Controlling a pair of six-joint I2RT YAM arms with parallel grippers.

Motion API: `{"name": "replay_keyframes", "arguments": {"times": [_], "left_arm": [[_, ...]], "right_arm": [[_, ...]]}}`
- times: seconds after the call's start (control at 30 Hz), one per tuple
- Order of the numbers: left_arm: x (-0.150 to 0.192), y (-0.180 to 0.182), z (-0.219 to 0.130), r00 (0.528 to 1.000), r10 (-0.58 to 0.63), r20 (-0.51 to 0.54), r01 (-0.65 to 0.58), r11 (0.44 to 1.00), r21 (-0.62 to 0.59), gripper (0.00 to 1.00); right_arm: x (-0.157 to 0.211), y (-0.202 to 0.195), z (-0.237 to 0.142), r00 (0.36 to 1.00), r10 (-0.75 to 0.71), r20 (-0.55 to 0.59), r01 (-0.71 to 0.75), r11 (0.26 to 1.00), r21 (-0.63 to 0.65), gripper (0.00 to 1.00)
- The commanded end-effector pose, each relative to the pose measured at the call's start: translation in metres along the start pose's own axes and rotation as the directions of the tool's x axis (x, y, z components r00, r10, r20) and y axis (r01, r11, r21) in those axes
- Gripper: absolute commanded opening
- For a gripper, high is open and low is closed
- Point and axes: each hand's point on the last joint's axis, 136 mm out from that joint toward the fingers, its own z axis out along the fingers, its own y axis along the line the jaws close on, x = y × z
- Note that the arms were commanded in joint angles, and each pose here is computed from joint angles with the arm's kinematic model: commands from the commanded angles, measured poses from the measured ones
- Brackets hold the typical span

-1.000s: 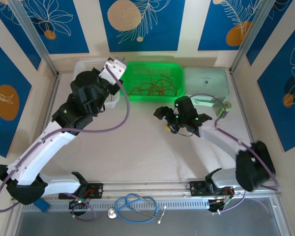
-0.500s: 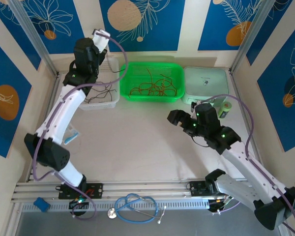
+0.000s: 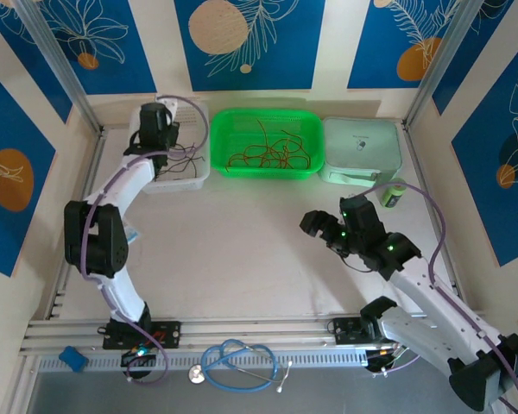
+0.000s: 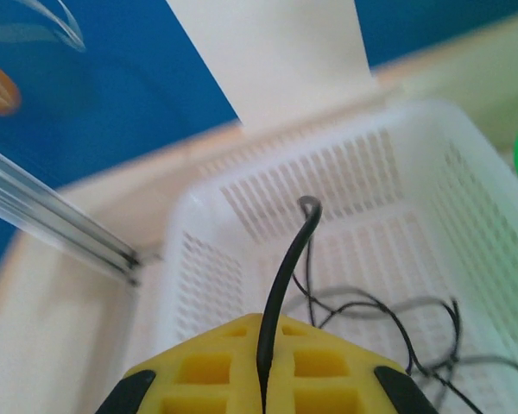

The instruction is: Untangle the cables

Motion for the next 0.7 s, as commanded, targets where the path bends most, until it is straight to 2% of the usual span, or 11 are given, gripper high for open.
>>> {"name": "replay_keyframes", "arguments": {"times": [0.0, 0.03, 0.07, 0.1, 0.13, 0.17, 0.2, 0.23, 0.43, 0.67], "left_arm": [[0.022, -0.018, 0.012, 0.993, -0.120, -0.005, 0.120, 0.991, 0.053, 0.00], [0.030, -0.022, 0.014, 0.992, -0.127, -0.023, 0.128, 0.990, 0.063, 0.00], [0.034, -0.025, 0.014, 0.991, -0.131, -0.037, 0.134, 0.988, 0.071, 0.07], [0.037, -0.028, 0.013, 0.990, -0.135, -0.050, 0.139, 0.986, 0.087, 0.26], [0.037, -0.030, 0.011, 0.988, -0.140, -0.058, 0.145, 0.984, 0.103, 0.53], [0.035, -0.031, 0.009, 0.987, -0.148, -0.063, 0.155, 0.981, 0.116, 0.77], [0.031, -0.031, 0.005, 0.985, -0.158, -0.066, 0.165, 0.978, 0.126, 0.94], [0.026, -0.029, 0.000, 0.984, -0.169, -0.064, 0.176, 0.975, 0.134, 1.00], [-0.011, -0.015, -0.041, 0.975, -0.214, -0.053, 0.220, 0.957, 0.189, 1.00], [-0.024, 0.018, -0.087, 0.963, -0.269, -0.027, 0.270, 0.955, 0.118, 1.00]], "right_arm": [[-0.001, 0.003, 0.003, 1.000, -0.003, -0.003, 0.003, 1.000, 0.006, 0.88], [-0.001, 0.004, 0.004, 1.000, -0.005, -0.008, 0.005, 1.000, 0.008, 0.88], [-0.001, 0.004, 0.004, 1.000, -0.006, -0.010, 0.007, 1.000, 0.009, 0.88], [-0.001, 0.004, 0.004, 1.000, -0.008, -0.012, 0.008, 1.000, 0.010, 0.88], [-0.001, 0.004, 0.005, 1.000, -0.009, -0.014, 0.010, 1.000, 0.012, 0.88], [-0.001, 0.003, 0.005, 1.000, -0.011, -0.014, 0.011, 1.000, 0.015, 0.88], [-0.001, 0.002, 0.005, 1.000, -0.012, -0.013, 0.012, 1.000, 0.021, 0.88], [-0.002, 0.001, 0.005, 1.000, -0.013, -0.012, 0.013, 0.999, 0.030, 0.88], [-0.009, -0.006, 0.004, 0.999, -0.032, -0.018, 0.034, 0.994, 0.102, 0.89], [-0.031, -0.007, 0.003, 0.998, -0.070, 0.002, 0.069, 0.987, 0.147, 0.89]]}}
